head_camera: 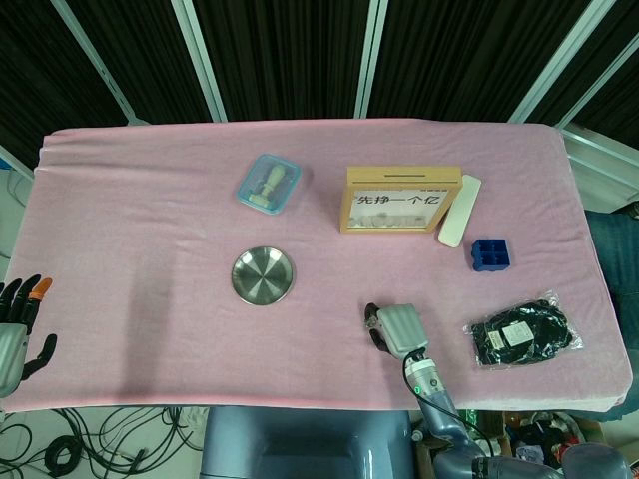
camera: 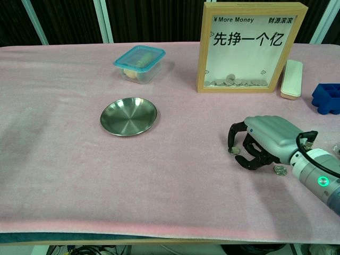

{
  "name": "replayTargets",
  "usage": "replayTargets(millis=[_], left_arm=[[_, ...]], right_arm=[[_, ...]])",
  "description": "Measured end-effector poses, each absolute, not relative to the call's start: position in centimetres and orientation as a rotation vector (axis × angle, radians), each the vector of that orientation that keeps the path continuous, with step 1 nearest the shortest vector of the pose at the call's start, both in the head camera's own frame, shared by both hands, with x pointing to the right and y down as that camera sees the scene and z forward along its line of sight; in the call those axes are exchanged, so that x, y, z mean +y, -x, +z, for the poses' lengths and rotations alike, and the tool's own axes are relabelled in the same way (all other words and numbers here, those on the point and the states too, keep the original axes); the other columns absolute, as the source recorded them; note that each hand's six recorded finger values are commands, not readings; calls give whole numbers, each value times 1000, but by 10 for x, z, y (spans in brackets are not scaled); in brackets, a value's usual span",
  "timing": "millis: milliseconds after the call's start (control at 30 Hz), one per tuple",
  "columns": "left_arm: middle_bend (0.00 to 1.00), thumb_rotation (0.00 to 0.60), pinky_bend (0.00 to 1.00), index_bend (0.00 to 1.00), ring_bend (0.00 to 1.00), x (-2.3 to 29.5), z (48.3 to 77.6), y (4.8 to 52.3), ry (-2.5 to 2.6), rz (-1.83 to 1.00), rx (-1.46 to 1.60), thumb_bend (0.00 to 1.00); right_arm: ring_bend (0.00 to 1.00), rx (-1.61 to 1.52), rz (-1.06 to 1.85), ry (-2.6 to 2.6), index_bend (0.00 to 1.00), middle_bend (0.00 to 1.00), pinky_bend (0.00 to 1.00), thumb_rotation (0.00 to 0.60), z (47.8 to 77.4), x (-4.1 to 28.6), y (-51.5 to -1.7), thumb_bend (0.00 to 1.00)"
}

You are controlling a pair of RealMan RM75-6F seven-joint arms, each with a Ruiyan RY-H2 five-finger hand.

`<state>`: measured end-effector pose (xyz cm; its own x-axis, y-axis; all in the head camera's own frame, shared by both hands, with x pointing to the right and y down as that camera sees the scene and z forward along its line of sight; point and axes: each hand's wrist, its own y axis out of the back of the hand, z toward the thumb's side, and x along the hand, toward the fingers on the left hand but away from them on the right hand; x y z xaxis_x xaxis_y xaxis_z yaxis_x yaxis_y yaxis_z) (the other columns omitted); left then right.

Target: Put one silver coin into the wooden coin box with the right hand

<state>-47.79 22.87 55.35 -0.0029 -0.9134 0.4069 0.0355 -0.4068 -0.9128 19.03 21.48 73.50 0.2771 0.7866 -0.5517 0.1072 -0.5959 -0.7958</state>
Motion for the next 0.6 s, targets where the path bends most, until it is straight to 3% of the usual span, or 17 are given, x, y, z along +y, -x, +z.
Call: replayTargets(millis=[267,600], left_arm=[[41,600,0,56,6,229,554,478,1483,-1526,951,403],[40,600,0,56,7,229,554,479,1483,-1533,944,403]], right_arm=[[965,-810,1349,1910,534,895,1000,600,736,212,-189,326],[965,-802,1348,1906,513,895,1000,600,734,212,-191,327]])
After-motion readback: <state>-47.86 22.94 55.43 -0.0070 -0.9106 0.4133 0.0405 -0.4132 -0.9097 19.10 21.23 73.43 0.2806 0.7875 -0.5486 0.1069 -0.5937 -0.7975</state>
